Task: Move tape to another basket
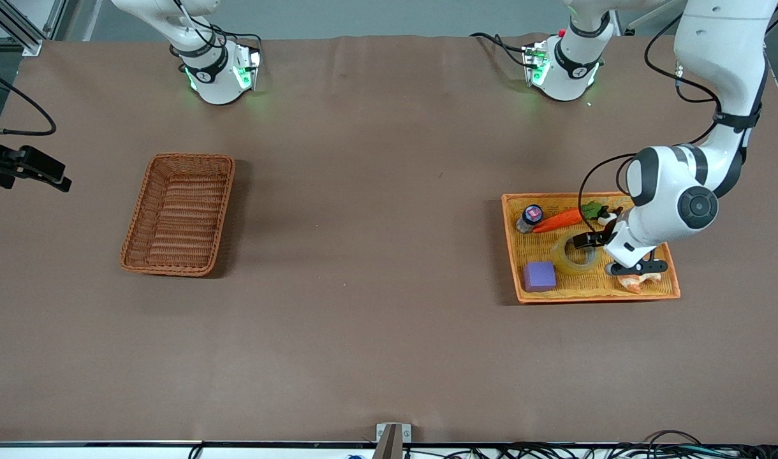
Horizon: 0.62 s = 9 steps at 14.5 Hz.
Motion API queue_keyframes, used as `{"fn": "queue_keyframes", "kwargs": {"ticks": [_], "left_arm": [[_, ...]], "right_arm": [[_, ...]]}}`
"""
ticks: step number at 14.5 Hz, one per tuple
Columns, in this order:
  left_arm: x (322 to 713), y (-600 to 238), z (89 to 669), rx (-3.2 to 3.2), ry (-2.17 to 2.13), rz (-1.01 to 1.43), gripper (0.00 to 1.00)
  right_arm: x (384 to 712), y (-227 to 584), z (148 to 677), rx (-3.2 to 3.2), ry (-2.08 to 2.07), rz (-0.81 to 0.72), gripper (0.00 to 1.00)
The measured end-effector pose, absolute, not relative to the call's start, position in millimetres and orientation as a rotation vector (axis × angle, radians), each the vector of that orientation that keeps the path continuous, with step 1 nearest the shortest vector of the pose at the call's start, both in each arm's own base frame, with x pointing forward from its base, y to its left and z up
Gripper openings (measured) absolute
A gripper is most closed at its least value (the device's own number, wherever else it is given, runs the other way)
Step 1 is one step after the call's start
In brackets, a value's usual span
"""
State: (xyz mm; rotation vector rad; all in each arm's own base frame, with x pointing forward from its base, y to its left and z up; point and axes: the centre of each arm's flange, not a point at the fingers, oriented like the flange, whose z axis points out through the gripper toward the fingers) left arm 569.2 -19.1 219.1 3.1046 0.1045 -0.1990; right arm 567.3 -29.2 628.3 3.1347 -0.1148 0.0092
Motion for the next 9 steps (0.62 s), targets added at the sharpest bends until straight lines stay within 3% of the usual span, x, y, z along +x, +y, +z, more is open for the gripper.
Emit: {"fn": "queue_keyframes", "kwargs": {"ticks": [1, 9], "left_arm": [[570, -16, 211, 3.105, 0.108, -0.189, 1.00], [581, -16, 209, 3.108, 0.108, -0.118, 0.21]], "right_arm": [[567, -29, 628, 3.135, -0.115, 0.009, 1.00], [567, -29, 628, 3.135, -0.114, 0.009, 1.00]]}}
